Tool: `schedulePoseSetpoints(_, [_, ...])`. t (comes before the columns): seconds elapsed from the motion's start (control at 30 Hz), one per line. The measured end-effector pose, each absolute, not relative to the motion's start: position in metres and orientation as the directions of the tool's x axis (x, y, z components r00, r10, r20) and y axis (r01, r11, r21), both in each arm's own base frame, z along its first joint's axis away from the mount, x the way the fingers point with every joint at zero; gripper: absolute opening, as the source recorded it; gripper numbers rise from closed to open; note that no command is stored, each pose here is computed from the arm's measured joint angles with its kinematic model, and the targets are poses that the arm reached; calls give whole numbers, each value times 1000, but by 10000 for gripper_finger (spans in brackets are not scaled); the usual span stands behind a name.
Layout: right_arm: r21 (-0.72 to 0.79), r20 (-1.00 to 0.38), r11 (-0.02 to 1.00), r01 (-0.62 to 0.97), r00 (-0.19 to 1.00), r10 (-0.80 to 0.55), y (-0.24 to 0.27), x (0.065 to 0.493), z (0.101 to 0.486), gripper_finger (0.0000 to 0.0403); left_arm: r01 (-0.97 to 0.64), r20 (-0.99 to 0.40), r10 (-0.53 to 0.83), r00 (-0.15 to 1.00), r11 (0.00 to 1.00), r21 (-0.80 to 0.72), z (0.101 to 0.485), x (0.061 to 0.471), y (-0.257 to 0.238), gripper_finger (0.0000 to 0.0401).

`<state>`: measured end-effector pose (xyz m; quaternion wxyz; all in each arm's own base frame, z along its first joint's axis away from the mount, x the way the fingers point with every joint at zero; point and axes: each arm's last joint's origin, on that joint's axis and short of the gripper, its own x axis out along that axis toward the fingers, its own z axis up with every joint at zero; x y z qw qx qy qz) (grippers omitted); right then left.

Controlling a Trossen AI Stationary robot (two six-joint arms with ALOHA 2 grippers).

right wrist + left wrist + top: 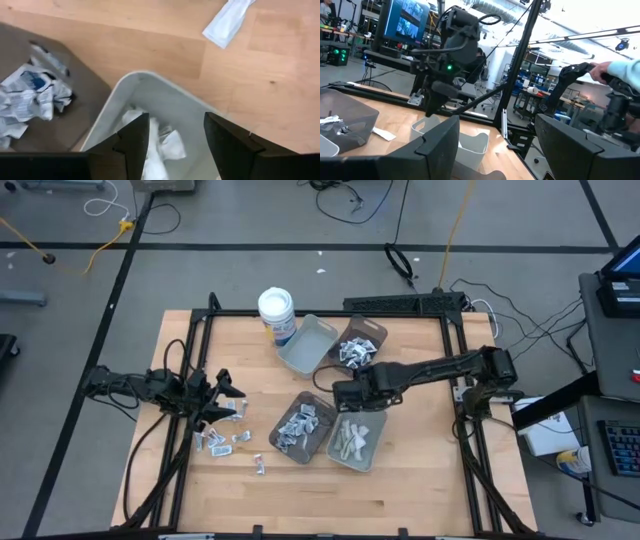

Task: Pick & Place First Aid Supplies
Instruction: Put the green bandage into the bottom gray bin

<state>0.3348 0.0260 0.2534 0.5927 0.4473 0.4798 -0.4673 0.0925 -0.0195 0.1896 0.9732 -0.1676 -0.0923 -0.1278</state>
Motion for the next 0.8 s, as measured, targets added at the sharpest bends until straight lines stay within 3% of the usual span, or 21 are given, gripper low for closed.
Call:
schedulePoseSetpoints(0.57, [55, -983, 107, 993, 73, -168, -45, 318, 269, 182, 279, 222, -217, 950, 911, -303, 190, 93, -19, 267])
schedulePoseSetpoints(0.8, [30, -985, 106, 994, 48, -166, -65, 313, 258, 182, 280, 222, -218, 950, 911, -303, 190, 93, -19, 267])
